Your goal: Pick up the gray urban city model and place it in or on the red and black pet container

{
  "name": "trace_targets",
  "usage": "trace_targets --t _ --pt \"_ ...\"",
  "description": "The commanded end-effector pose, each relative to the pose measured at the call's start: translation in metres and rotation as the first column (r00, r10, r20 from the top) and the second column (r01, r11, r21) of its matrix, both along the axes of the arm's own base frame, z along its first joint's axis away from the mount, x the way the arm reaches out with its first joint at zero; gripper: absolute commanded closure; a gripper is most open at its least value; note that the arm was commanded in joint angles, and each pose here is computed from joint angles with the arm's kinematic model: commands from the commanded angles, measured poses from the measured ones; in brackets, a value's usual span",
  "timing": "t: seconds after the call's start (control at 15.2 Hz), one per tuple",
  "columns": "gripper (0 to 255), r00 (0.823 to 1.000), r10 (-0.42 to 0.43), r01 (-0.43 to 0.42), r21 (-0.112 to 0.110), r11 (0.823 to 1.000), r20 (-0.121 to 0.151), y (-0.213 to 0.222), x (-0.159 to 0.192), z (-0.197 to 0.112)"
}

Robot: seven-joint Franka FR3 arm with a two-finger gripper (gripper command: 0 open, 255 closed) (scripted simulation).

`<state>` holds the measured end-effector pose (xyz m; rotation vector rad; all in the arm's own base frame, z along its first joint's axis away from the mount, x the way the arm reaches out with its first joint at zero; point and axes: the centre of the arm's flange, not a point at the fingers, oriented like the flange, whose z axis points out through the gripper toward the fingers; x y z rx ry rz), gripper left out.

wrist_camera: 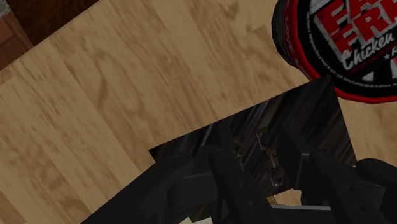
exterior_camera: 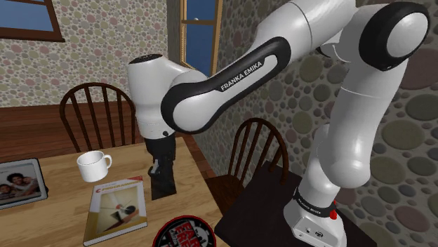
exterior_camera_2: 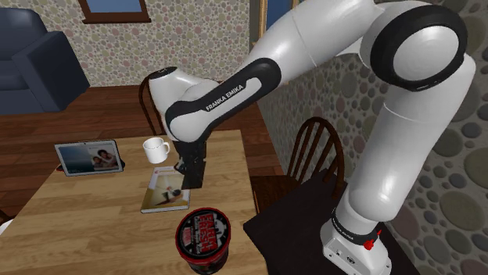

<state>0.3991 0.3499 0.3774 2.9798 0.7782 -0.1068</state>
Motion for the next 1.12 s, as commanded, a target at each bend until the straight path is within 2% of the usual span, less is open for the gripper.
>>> trace_targets --t 0.0,0.66,1.06 --pt "255 1.0 -0.001 0.001 0.0 1.0 0.0 0.01 -0.024 0.0" --pt "255 1.0 -0.001 0.001 0.0 1.0 0.0 0.053 -0.151 0.008" --pt "255 1.0 -0.001 0.001 0.0 1.0 0.0 0.053 -0.151 -0.024"
